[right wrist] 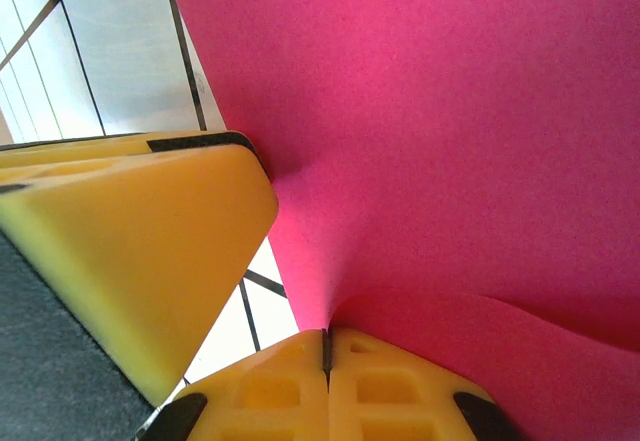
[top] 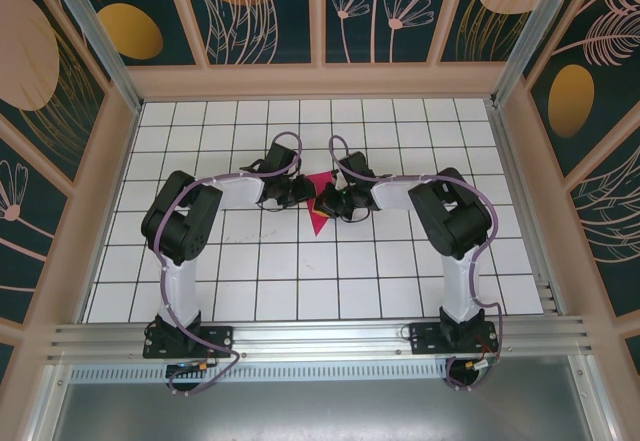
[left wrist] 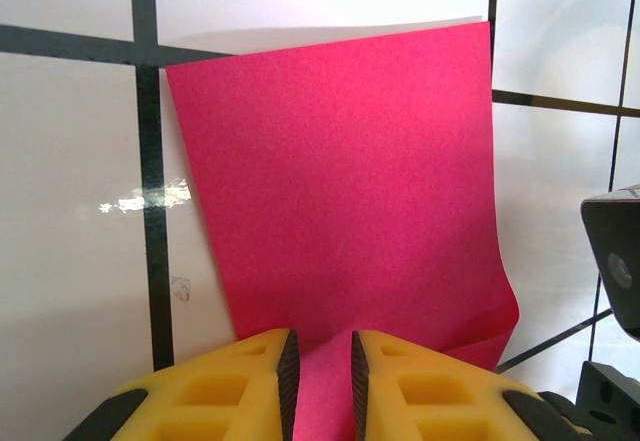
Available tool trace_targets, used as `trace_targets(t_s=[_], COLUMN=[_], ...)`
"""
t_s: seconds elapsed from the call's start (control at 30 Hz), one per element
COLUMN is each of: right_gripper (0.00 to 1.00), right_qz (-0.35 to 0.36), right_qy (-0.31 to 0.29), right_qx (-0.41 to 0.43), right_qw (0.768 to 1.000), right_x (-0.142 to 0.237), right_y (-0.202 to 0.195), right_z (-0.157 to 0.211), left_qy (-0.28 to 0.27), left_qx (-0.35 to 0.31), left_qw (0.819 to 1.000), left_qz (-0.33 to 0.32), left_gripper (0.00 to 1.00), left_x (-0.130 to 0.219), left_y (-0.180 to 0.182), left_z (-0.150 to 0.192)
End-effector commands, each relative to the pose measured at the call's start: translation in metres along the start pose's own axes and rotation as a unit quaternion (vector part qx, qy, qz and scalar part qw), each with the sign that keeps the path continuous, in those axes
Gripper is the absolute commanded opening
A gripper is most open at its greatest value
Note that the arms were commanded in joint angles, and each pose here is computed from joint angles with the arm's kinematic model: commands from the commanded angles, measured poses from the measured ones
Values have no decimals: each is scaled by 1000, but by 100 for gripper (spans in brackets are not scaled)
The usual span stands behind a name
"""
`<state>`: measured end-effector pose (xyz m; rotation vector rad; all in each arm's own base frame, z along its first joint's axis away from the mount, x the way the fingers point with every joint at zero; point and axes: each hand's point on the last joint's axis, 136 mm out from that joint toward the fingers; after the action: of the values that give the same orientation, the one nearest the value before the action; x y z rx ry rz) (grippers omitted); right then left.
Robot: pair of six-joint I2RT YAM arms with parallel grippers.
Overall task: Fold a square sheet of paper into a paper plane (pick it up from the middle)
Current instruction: Third fold the triangle at the center of the table.
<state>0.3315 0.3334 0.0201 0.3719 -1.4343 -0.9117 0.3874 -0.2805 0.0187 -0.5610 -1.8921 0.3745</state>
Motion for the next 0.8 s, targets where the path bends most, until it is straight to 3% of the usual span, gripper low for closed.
trace_targets(t_s=[0.0,0.37,0.63,0.77], right_gripper=[1,11,31,35], right_qz=[27,39,36,36], right_qy=[-10,-9,-10,-12], right_qx=[6,4,2,0], right_qw=[1000,999,999,999], right_x=[-7,-9,-8,-7], right_y=[-11,-19,-19,-20], right_z=[-5,-3,-2,-2], left_qy=[9,-52,-54,-52], left_qx=[6,60,73,75], left_qw=[999,993,993,994], left_qz=[-37,-83,-76,-67], left_gripper=[26,31,31,31], left_x=[7,49,55,53], left_y=[11,36,43,41], left_z=[4,-22,-19,-17])
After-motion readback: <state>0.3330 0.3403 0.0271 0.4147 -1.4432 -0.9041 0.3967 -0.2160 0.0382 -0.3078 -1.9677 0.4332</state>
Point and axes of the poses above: each hand's point on the last joint's axis, 136 mm out from that joint toward the fingers, its own x axis back along the fingers, its own y axis along the line the jaws close on, z = x × y, and after that the axes turned 14 degrees about -x, right-handed
